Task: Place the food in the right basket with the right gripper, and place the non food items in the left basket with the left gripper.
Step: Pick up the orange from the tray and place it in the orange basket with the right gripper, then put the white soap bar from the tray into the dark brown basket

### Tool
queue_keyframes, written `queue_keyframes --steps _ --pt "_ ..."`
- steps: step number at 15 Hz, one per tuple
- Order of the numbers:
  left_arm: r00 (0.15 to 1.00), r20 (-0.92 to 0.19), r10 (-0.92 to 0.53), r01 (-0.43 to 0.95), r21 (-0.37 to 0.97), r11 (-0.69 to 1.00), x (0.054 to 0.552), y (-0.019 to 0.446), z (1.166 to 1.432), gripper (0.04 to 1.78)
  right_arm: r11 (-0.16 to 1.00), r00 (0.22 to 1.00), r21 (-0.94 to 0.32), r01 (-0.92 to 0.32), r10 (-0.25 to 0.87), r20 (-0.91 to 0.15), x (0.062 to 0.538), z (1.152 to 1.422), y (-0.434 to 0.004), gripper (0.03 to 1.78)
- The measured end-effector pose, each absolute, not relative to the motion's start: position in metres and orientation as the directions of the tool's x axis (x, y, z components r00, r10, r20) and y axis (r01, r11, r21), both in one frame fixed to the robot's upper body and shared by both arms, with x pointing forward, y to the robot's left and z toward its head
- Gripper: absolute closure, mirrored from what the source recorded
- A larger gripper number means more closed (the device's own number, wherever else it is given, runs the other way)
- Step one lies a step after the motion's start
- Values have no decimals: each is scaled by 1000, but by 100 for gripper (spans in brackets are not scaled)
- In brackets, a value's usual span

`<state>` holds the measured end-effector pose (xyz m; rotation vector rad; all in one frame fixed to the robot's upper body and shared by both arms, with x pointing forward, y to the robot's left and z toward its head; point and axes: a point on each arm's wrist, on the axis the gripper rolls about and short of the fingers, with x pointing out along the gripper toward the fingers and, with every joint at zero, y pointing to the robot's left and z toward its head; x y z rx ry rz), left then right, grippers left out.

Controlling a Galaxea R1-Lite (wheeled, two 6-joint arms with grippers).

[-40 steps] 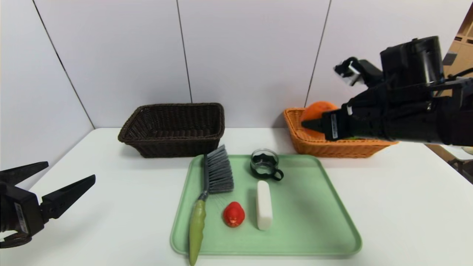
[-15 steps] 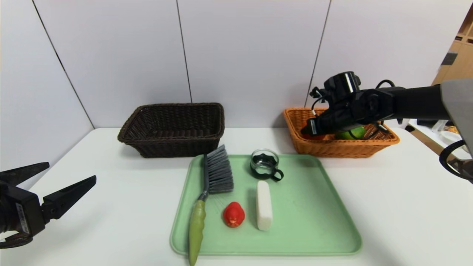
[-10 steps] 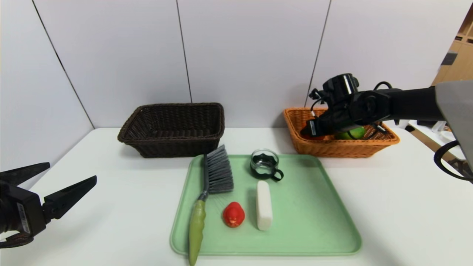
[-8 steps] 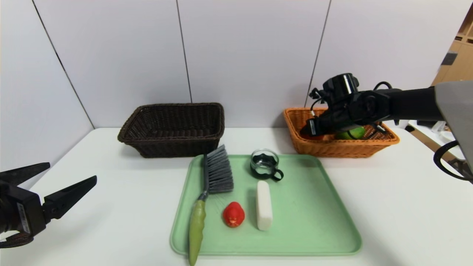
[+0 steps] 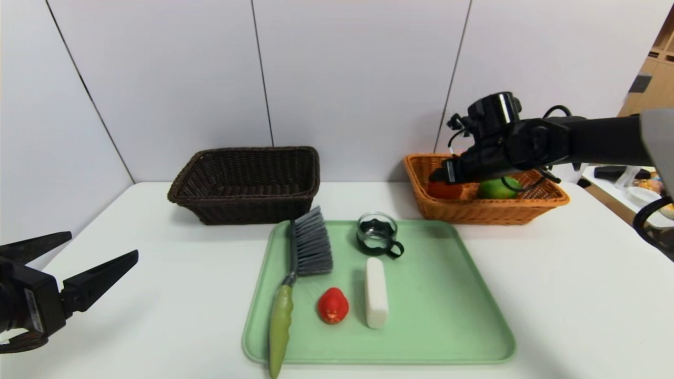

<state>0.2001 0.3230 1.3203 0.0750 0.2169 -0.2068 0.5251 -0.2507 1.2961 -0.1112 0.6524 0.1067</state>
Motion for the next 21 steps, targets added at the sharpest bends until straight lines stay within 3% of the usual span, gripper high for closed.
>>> queue_keyframes --steps 5,10,16,21 --pt "955 -222 -194 211 52 976 200 323 1320 13 993 852 -18 -114 88 -517 486 1360 -253 17" --pt "955 -224 -195 212 53 976 199 323 1319 13 976 788 114 -188 219 -576 407 1404 -213 14" --pt "955 -223 -195 212 52 976 198 323 1318 13 950 649 260 -172 308 -696 353 1400 -161 12" --pt "955 -223 -195 211 52 976 197 323 1318 13 953 550 232 -197 303 -778 335 1371 -131 12"
